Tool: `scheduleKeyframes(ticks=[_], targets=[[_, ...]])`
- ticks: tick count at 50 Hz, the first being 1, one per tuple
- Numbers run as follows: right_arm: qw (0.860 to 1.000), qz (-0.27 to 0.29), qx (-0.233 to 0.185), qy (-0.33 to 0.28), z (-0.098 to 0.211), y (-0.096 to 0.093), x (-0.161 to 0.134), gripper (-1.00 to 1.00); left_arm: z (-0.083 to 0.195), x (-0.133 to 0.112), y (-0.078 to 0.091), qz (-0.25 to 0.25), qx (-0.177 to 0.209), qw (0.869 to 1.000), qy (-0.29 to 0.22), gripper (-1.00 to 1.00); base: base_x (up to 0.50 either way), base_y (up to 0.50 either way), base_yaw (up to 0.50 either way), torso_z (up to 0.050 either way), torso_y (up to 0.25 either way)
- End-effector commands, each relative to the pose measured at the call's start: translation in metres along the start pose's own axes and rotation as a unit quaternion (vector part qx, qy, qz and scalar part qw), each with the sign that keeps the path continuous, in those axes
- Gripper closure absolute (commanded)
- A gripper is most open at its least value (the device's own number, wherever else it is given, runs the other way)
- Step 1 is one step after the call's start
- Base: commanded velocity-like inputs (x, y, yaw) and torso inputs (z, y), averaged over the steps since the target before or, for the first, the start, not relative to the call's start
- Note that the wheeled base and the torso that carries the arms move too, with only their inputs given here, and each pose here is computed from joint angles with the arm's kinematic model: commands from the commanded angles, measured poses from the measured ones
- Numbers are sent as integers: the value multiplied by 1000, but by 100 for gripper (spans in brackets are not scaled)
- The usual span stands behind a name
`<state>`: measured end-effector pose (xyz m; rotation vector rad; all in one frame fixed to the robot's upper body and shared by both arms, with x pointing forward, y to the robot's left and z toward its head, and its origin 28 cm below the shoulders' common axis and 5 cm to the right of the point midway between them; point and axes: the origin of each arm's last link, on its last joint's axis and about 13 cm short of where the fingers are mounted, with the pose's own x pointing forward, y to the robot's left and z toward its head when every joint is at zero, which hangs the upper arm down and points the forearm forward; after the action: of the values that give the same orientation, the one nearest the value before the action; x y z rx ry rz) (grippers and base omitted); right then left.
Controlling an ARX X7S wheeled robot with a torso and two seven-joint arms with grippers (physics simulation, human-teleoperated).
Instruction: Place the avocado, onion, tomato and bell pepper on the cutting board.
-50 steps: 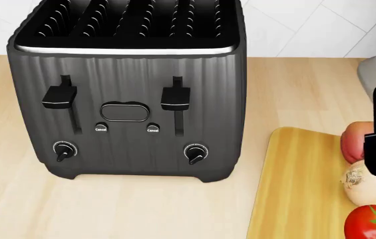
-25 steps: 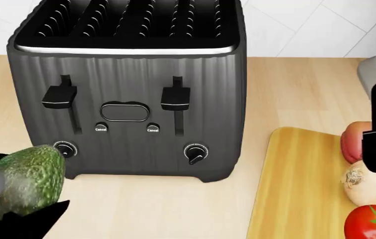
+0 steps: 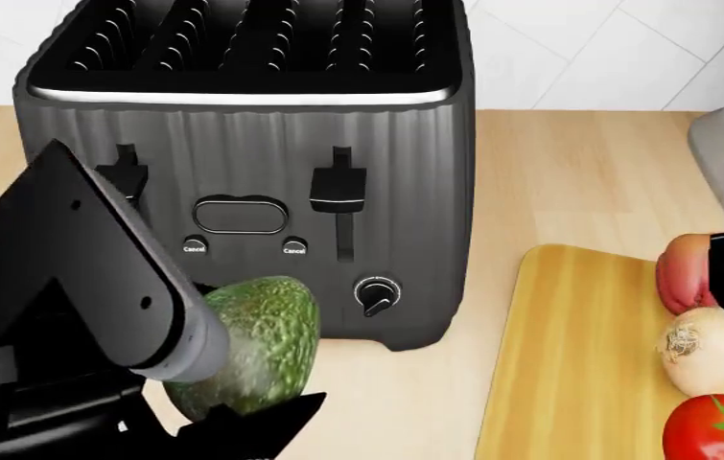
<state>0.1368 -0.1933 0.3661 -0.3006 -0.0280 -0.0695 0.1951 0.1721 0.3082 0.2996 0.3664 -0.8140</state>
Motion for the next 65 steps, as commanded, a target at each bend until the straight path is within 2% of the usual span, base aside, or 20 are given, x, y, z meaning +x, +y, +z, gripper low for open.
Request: scheduleKeyframes(ticks=[1,10,22,30,39,44,48,51,52,53,61,65], targets=[[1000,-5,1,6,0,-1,4,-100,16,24,-17,-53,1,999,-15,100,0,0,0,0,0],[1000,-9,0,11,0,-3,10,-100,21,48,-28,-89,-4,996,-19,100,0,0,0,0,0],[1000,-7,-4,16,3,1,13,-100,25,82,-28,-104,-16,993,-51,100,0,0,0,0,0],[1000,-8,-5,17,6,2,12,-100,32,91,-46,-124,-23,989,-78,100,0,0,0,0,1],[1000,-11,-4,14,8,0,10,-100,30,109,-60,-126,-28,989,-72,100,0,0,0,0,0],[1000,-12,-5,14,8,-1,9,-100,30,125,-61,-96,-38,993,-57,100,0,0,0,0,0],[1000,-13,-4,14,8,-1,10,-100,34,134,-62,-79,-31,992,-93,100,0,0,0,0,0],[1000,-12,-4,14,8,-2,10,-100,33,139,-63,-93,-43,987,-125,100,0,0,0,0,3],[1000,-12,-4,14,7,-2,10,-100,32,141,-63,-103,-61,983,-138,100,0,0,0,0,0],[1000,-12,-4,15,6,-2,11,-100,30,144,-63,-92,-55,983,-151,100,0,0,0,0,0],[1000,-11,-5,14,6,-1,11,-100,16,153,-71,-97,-82,977,-173,100,0,0,0,0,0],[1000,-11,-6,13,7,0,9,-100,7,163,-70,-80,-89,977,-174,100,0,0,0,0,0]])
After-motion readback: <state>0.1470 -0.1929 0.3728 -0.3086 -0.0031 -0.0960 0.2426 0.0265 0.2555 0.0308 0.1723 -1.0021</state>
